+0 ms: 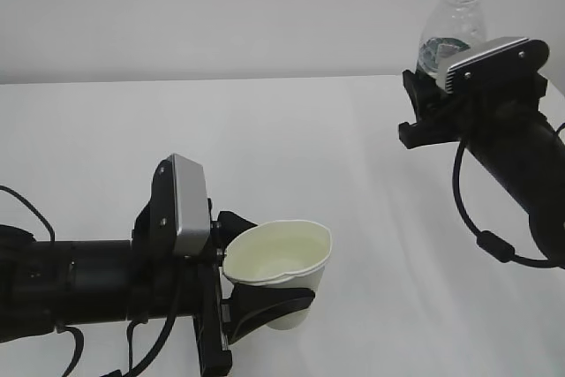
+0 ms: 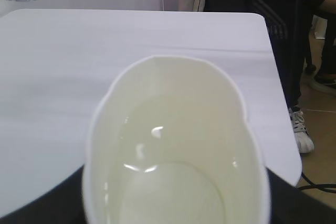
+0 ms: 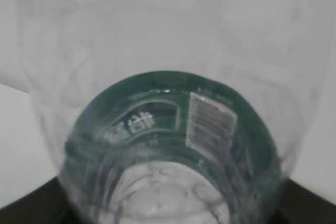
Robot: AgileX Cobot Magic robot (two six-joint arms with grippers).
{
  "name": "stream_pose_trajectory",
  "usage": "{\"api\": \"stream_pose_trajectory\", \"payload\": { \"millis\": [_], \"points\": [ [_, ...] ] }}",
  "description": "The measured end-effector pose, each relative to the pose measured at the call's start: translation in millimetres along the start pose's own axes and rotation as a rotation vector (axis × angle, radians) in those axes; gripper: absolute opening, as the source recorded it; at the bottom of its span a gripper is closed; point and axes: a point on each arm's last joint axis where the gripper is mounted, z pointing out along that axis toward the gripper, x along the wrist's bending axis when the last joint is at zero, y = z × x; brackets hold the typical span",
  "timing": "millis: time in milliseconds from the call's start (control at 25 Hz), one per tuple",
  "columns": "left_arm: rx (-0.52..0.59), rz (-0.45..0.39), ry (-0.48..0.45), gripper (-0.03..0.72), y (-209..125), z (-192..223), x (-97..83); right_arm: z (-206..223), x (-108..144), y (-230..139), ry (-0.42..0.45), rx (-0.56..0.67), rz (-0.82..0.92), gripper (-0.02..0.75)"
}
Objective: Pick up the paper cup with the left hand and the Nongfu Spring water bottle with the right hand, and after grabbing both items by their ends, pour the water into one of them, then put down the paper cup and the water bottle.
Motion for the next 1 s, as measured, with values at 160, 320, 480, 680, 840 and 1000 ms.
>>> {"api": "stream_pose_trajectory", "payload": {
  "millis": [160, 320, 480, 680, 840, 1000],
  "points": [
    [0.000, 0.000, 0.000, 0.410, 0.0, 0.0, 0.0, -4.0, -3.3, -5.3, -0.041, 0.033, 0.017, 0.458],
    [0.000, 0.000, 0.000, 0.410, 0.0, 0.0, 0.0, -8.8, -4.7, -10.6, -0.060, 0.063, 0.028, 0.458],
    [0.000, 0.000, 0.000, 0.410, 0.0, 0.0, 0.0, -14.1, -6.2, -16.3, -0.081, 0.096, 0.038, 0.458],
    [0.000, 0.000, 0.000, 0.410, 0.0, 0.0, 0.0, -17.3, -7.1, -22.4, -0.096, 0.148, 0.059, 0.458],
    [0.000, 0.000, 0.000, 0.410, 0.0, 0.0, 0.0, -17.8, -6.7, -25.7, -0.096, 0.183, 0.099, 0.458],
    [0.000, 0.000, 0.000, 0.410, 0.0, 0.0, 0.0, -18.5, -5.4, -29.5, -0.088, 0.225, 0.130, 0.458]
  ]
}}
